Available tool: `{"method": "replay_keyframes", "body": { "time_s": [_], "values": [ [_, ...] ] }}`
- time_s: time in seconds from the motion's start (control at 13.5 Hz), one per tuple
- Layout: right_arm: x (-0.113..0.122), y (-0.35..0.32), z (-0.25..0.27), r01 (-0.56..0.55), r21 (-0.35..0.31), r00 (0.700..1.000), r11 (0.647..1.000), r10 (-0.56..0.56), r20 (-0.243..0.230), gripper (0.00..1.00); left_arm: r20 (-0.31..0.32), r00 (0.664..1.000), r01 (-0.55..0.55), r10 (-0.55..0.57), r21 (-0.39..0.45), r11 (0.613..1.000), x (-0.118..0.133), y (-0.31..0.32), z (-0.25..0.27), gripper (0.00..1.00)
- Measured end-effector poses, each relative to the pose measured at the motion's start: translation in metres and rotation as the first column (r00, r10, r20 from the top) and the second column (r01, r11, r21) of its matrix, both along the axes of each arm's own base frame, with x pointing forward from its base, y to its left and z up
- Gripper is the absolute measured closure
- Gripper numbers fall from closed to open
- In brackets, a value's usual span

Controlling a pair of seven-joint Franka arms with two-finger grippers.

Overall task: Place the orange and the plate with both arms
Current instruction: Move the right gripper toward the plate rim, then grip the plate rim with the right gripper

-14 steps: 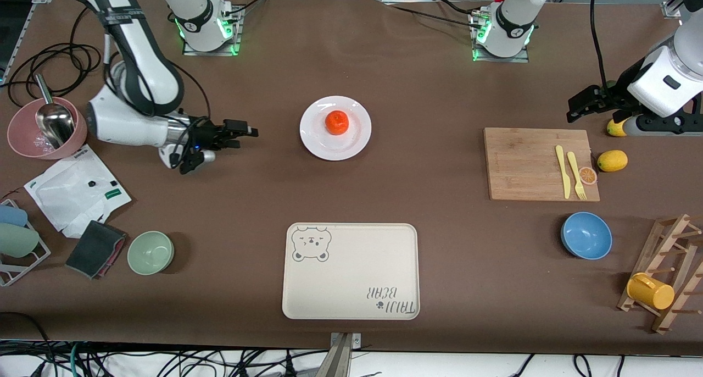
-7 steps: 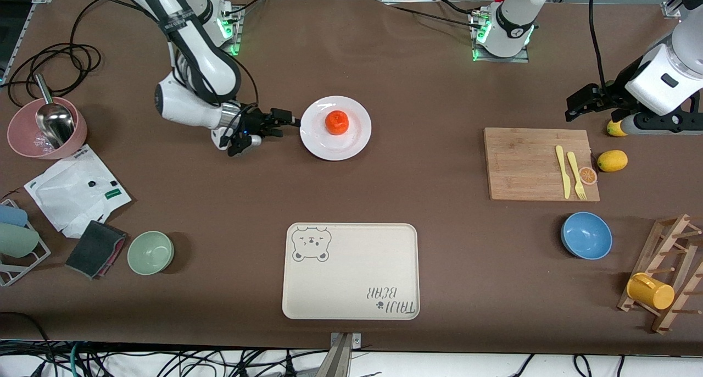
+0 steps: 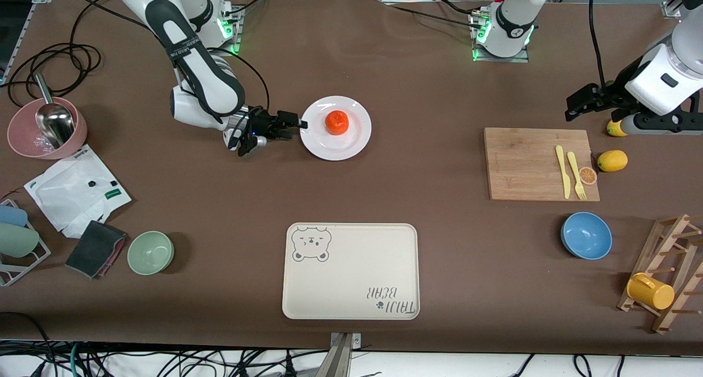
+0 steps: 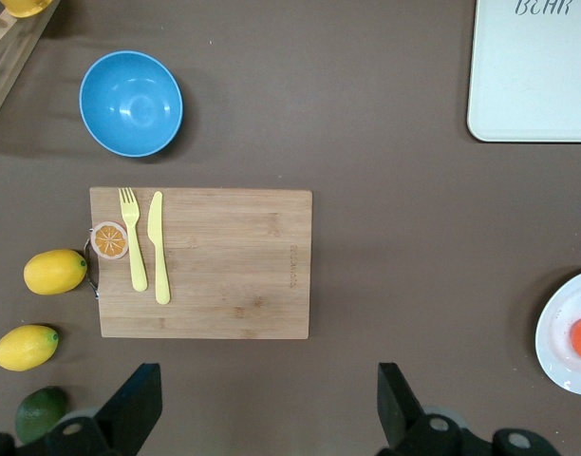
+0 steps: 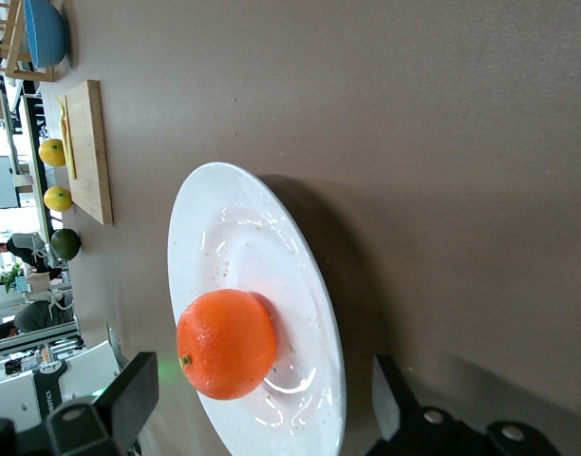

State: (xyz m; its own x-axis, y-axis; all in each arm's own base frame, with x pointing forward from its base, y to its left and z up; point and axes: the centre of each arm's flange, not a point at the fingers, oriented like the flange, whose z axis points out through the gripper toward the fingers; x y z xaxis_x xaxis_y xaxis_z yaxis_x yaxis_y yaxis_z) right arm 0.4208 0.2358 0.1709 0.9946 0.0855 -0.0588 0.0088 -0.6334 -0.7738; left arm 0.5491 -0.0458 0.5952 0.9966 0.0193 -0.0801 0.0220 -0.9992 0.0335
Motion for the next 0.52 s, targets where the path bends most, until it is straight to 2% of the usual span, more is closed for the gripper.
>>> {"method": "replay_keyframes", "body": {
  "time_s": [0.37,0.44,0.52],
  "values": [
    [-0.008,0.009,-0.007,0.028,-0.002,1.000,1.000,-0.028,-0.001,0.03,-0.001,1.000,0.000,0.000,0.000,1.000,0.000,0.000,0.000,0.00],
    [-0.009,0.011,-0.009,0.029,-0.001,1.000,1.000,-0.029,-0.002,0.04,-0.001,1.000,0.000,0.000,0.000,1.000,0.000,0.000,0.000,0.00],
    [-0.011,0.011,-0.012,0.030,0.003,1.000,1.000,-0.030,0.001,0.11,-0.001,1.000,0.000,0.000,0.000,1.000,0.000,0.000,0.000,0.00]
  ]
}}
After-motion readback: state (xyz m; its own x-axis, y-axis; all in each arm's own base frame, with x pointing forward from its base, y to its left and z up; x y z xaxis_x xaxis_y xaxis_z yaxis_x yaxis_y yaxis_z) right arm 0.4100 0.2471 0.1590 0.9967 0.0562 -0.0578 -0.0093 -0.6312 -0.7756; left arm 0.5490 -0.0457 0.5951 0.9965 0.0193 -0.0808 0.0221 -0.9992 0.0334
